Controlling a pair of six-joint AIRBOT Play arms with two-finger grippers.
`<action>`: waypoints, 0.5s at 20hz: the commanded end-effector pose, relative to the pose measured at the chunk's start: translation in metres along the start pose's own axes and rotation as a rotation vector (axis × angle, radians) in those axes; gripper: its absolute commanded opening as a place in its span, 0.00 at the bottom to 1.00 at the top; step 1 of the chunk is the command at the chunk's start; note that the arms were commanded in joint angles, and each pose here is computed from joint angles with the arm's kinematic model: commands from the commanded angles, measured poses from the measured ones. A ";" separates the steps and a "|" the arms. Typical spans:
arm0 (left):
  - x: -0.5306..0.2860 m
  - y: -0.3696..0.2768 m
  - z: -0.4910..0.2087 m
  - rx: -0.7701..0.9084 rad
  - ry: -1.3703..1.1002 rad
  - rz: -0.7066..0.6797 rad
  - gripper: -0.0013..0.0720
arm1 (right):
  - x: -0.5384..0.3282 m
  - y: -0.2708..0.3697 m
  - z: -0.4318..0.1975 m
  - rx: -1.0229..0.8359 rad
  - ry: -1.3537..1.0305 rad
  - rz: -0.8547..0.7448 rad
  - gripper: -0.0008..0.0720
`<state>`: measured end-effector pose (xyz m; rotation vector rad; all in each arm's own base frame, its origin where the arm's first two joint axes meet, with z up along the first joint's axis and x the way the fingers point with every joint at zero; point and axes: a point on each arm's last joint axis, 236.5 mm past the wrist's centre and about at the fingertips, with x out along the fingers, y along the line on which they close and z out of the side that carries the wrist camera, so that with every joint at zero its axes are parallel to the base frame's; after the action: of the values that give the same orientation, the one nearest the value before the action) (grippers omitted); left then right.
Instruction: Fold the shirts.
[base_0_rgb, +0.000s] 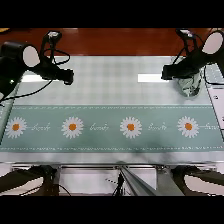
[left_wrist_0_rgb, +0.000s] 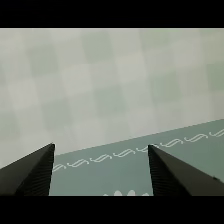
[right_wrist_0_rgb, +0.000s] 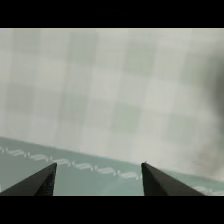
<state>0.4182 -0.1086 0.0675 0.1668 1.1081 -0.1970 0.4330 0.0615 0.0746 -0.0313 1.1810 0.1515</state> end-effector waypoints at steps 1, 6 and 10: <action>0.004 0.000 0.015 0.001 -0.058 -0.002 0.99 | -0.016 -0.055 0.063 -0.075 -0.264 -0.247 0.83; 0.004 -0.001 0.007 0.001 -0.024 -0.001 0.99 | -0.054 -0.150 0.116 0.017 -0.534 -0.515 0.83; 0.004 0.000 -0.003 0.002 0.016 0.001 0.99 | -0.010 -0.221 0.078 0.243 -0.418 -0.498 0.84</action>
<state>0.4230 -0.1101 0.0655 0.1659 1.0967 -0.1988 0.5285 -0.1069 0.1213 -0.1714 0.7361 -0.3314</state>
